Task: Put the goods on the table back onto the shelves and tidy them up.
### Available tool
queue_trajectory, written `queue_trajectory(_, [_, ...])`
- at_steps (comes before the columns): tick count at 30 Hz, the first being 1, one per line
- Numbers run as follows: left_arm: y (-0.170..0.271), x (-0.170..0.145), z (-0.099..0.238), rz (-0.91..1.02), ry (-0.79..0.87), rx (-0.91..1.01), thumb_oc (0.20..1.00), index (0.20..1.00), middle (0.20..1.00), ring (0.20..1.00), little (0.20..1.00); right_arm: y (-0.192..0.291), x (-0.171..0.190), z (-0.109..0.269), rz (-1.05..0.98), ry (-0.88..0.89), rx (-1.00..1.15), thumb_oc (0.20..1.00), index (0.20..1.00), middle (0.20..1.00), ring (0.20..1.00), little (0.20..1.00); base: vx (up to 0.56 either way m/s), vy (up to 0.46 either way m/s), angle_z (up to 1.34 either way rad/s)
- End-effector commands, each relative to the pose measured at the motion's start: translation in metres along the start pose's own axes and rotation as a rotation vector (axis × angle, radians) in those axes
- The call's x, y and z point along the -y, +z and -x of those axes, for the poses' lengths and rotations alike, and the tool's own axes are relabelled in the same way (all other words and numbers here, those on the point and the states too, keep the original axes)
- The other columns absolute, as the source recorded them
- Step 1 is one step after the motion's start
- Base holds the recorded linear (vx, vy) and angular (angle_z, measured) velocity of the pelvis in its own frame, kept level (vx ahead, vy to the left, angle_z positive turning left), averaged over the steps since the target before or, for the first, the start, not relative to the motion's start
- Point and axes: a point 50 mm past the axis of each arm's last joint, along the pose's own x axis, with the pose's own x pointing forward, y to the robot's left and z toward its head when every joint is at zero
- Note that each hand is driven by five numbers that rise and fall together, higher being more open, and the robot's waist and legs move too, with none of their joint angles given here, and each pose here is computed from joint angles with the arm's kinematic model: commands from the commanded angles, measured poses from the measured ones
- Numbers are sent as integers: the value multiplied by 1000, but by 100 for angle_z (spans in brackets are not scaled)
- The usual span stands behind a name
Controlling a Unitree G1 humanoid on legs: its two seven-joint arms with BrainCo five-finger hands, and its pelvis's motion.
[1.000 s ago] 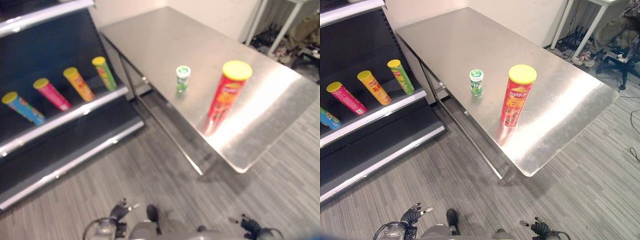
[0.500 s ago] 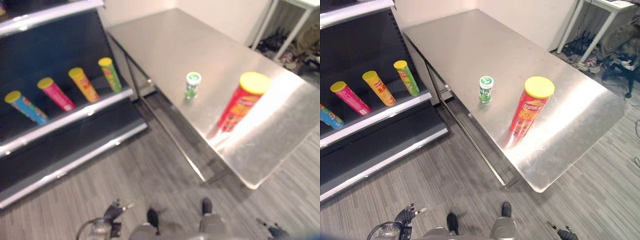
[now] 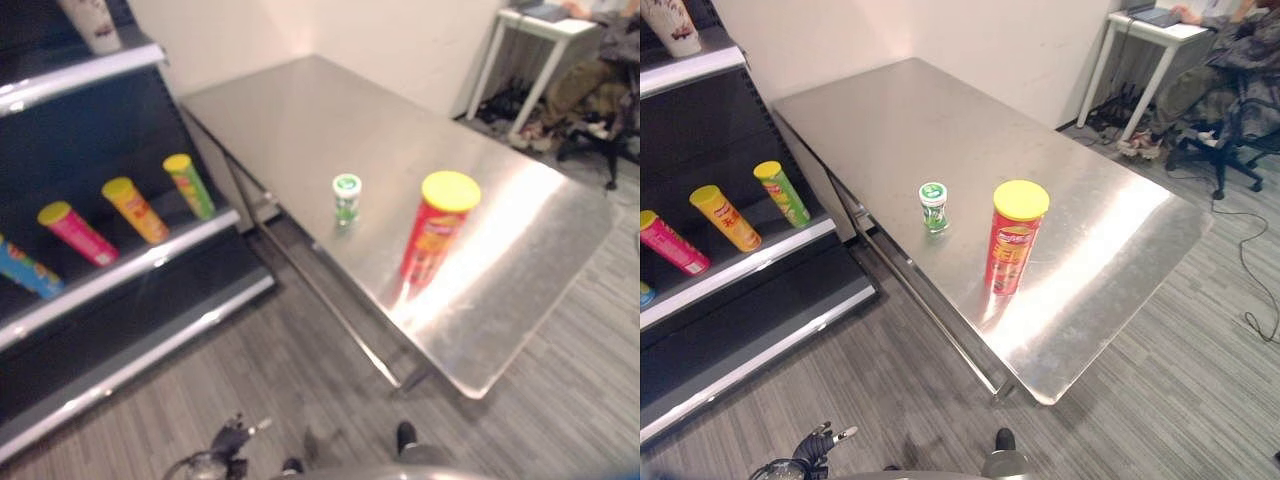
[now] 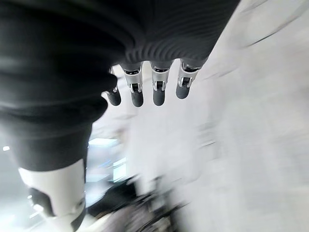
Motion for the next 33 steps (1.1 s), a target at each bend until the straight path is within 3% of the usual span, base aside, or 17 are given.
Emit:
queue_trajectory(1, [22, 2, -6, -53, -29, 62, 1000, 1000, 1000, 1000, 1000, 117, -64, -10, 67, 299, 464, 1000, 1000, 1000, 1000, 1000, -17, -27, -10])
queue_trajectory(4, [25, 2, -5, -55, -42, 80, 1000, 1000, 1000, 1000, 1000, 150, -94, 3, 85, 446, 601, 1000, 1000, 1000, 1000, 1000, -7, -17, -7])
queue_trajectory(6, [25, 3, -4, -72, -69, 98, 1000, 1000, 1000, 1000, 1000, 184, -129, 25, 136, 655, 746, 1000, 1000, 1000, 1000, 1000, 0, 0, 0])
queue_trajectory(14, [18, 7, -1, -94, -109, 100, 1000, 1000, 1000, 1000, 1000, 213, -184, 75, 310, 1067, 886, 1000, 1000, 1000, 1000, 1000, -3, -10, 1])
queue_trajectory(19, [10, 6, 1, -102, -117, 79, 1000, 1000, 1000, 1000, 1000, 210, -194, 79, 283, 1147, 861, 1000, 1000, 1000, 1000, 1000, 2, -16, 8])
queue_trajectory(22, [4, 7, 2, -103, -120, 58, 1000, 1000, 1000, 1000, 1000, 201, -216, 88, 403, 1238, 838, 1000, 1000, 1000, 1000, 1000, -5, -11, 9])
queue_trajectory(33, [-5, 10, 5, -92, -125, 35, 1000, 1000, 1000, 1000, 1000, 184, -242, 97, 526, 1414, 745, 1000, 1000, 1000, 1000, 1000, -4, -4, 7])
